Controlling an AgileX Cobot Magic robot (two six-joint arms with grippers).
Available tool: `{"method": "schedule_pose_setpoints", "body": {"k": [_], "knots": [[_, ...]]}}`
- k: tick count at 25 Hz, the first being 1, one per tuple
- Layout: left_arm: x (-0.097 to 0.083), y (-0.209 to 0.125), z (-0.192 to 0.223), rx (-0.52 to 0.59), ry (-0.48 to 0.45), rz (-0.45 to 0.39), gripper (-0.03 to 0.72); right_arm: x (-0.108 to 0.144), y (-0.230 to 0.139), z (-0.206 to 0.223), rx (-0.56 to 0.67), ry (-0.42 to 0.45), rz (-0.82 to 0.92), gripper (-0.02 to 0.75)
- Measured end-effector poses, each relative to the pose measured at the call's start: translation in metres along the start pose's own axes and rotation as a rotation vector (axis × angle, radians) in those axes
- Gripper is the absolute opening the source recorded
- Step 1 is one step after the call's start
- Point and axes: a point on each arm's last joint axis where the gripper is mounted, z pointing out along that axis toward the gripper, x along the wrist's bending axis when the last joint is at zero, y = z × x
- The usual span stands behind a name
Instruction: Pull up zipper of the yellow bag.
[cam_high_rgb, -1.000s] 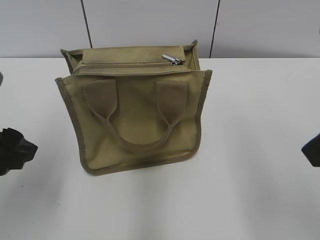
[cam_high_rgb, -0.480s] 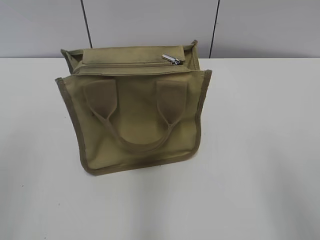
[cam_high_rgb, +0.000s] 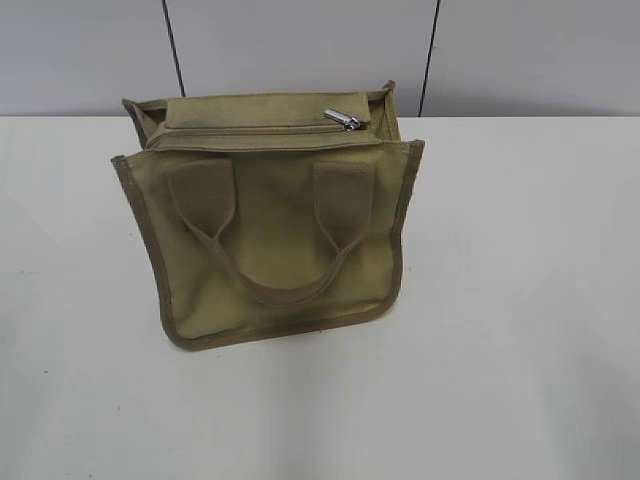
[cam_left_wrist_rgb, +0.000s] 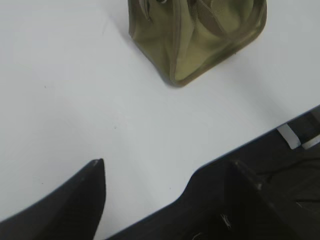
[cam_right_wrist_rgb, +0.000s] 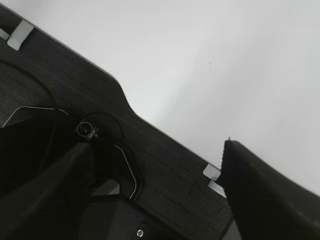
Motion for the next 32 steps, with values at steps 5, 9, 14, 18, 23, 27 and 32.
{"method": "schedule_pose_setpoints", "body": {"k": [5, 9, 14, 18, 23, 27, 32], "knots": [[-0.003, -0.006, 0.013, -0.012, -0.029, 0.001, 0.552, -0.001, -0.001, 0.007, -0.029, -0.004, 0.000, 0.602], [-0.005, -0.007, 0.019, 0.002, -0.042, 0.025, 0.552, -0.001, -0.001, 0.008, -0.035, -0.004, 0.000, 0.587], [-0.005, -0.006, 0.020, 0.010, -0.044, 0.027, 0.552, -0.001, -0.001, 0.008, -0.036, -0.005, -0.002, 0.585], [-0.005, -0.006, 0.020, 0.010, -0.045, 0.028, 0.552, -0.001, -0.001, 0.008, -0.036, -0.005, -0.002, 0.585], [0.000, -0.007, 0.020, 0.008, 0.065, -0.068, 0.551, -0.005, -0.002, 0.006, -0.054, -0.049, 0.095, 0.585], [0.007, -0.008, 0.018, 0.001, 0.218, -0.198, 0.551, -0.008, -0.007, -0.002, -0.142, -0.139, 0.251, 0.585], [0.007, -0.016, 0.004, -0.094, 0.364, -0.297, 0.551, -0.002, -0.020, -0.017, -0.307, -0.273, 0.373, 0.585]]}}
